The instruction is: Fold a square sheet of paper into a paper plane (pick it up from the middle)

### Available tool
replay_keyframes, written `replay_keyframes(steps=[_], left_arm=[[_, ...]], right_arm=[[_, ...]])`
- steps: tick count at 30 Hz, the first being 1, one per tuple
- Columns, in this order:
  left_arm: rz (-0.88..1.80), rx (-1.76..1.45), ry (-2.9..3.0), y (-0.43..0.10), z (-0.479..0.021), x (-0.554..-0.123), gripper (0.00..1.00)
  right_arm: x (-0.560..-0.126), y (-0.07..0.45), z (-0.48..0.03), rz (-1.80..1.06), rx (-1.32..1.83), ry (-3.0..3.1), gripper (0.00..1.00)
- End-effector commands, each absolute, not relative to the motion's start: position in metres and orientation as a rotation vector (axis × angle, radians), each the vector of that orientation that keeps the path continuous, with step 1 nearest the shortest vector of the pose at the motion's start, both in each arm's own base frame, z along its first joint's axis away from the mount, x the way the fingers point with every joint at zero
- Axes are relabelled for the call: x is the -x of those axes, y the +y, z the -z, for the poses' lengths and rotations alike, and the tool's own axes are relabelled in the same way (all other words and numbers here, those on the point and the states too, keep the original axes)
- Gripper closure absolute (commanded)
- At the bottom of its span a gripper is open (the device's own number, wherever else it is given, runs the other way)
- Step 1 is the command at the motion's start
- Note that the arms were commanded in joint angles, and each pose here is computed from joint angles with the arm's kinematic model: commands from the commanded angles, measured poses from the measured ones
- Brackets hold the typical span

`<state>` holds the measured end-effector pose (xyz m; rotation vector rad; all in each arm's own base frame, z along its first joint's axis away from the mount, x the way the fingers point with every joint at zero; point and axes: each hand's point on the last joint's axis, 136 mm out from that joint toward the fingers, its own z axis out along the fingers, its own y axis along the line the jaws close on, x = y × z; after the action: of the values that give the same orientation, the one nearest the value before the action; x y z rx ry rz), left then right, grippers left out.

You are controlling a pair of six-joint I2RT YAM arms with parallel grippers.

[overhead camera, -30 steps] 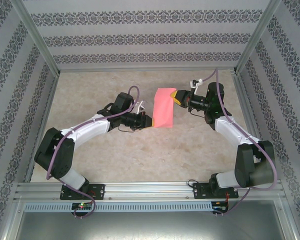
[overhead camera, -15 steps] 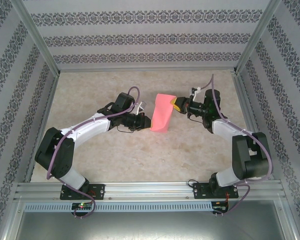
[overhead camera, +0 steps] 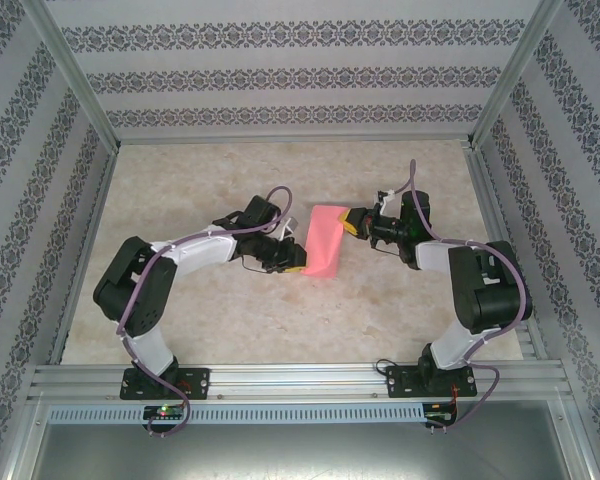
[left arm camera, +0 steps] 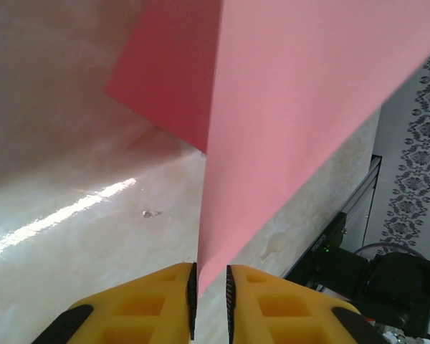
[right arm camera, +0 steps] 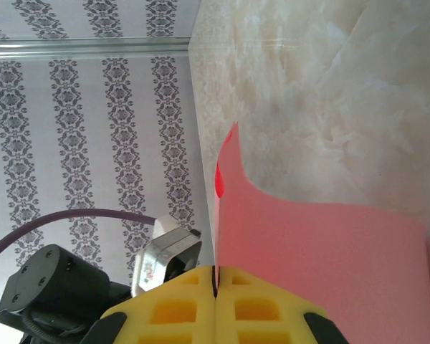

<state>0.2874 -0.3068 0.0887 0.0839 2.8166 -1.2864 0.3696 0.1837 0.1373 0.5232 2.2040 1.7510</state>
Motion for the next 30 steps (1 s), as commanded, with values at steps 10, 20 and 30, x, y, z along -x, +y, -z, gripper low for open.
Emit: replay_keyframes(steps=[10, 20, 30], left_arm=[[1.308, -0.188, 2.78, -0.329, -0.09, -0.301, 0.68], [1.295, -0.23, 2.821, -0.344, -0.074, -0.305, 0.65], [1.288, -0.25, 2.862, -0.354, -0.06, -0.308, 0.64]], right_arm=[[-0.377, 0.163, -0.116, -1.695, -0.534, 2.231, 1.0], [-0.382, 0.143, -0.094, -1.682, -0.598, 2.243, 1.0], [-0.386, 0.129, -0.073, -1.672, -0.645, 2.254, 0.96]])
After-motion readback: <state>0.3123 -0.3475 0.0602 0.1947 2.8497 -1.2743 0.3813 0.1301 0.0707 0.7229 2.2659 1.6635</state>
